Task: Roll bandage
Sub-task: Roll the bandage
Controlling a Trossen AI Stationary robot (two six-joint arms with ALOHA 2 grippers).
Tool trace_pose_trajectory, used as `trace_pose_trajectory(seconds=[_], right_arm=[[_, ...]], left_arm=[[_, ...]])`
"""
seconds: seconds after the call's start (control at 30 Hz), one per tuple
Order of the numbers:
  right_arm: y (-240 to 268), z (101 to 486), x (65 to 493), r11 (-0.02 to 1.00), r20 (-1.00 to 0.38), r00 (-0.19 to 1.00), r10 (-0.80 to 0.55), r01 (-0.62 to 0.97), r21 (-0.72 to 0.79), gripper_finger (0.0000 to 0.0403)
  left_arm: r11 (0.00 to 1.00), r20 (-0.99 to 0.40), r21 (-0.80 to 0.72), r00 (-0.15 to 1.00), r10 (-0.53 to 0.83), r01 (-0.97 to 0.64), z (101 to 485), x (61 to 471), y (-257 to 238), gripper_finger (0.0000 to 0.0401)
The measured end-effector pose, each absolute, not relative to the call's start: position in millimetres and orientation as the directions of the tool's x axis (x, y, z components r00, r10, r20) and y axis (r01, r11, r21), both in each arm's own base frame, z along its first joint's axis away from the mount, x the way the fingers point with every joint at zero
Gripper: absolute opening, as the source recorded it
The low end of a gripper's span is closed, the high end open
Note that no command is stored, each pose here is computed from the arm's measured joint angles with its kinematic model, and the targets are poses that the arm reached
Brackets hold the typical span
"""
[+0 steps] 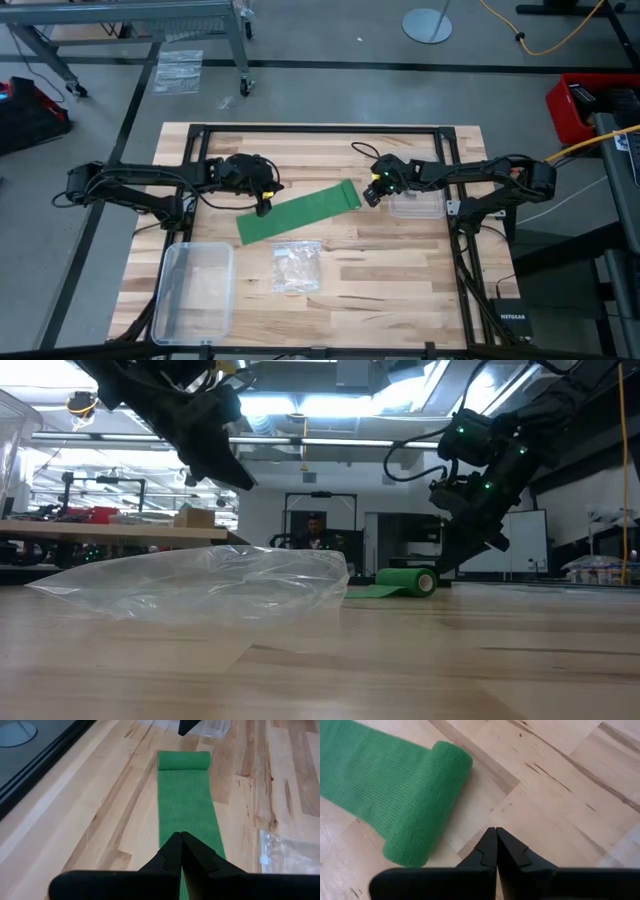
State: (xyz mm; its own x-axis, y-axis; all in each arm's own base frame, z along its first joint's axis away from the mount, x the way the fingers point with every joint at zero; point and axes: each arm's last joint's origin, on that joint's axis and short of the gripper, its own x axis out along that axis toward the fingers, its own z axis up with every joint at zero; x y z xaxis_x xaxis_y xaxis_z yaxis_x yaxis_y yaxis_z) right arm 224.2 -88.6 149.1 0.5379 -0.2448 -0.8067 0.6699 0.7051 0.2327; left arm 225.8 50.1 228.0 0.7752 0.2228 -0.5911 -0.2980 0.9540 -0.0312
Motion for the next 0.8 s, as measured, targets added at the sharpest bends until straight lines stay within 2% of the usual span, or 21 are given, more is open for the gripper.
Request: trace_pose_trajectory(seconds=[0.27, 0.5, 0.8], right_arm=[[-86.5, 149.2, 225.1, 0.683, -0.807, 0.552, -0.212, 0.674, 0.281, 0.0001], [-69.5, 149.7, 231.6, 0.723, -0.801, 0.558, -0.217, 0.643, 0.253, 0.0001], [-65.0, 150.5, 233.9, 0.700, -0.791, 0.565, -0.235, 0.663, 0.265, 0.0001]], left_arm=[[0.954, -0.591, -0.031, 0.775, 0.223, -0.298, 228.0, 225.8, 50.1, 0.0001], [0.954, -0.591, -0.031, 0.775, 0.223, -0.298, 228.0, 225.8, 50.1, 0.0001], [0.954, -0.592, -0.031, 0.775, 0.223, -0.298, 227.9, 225.8, 50.1, 0.0001]])
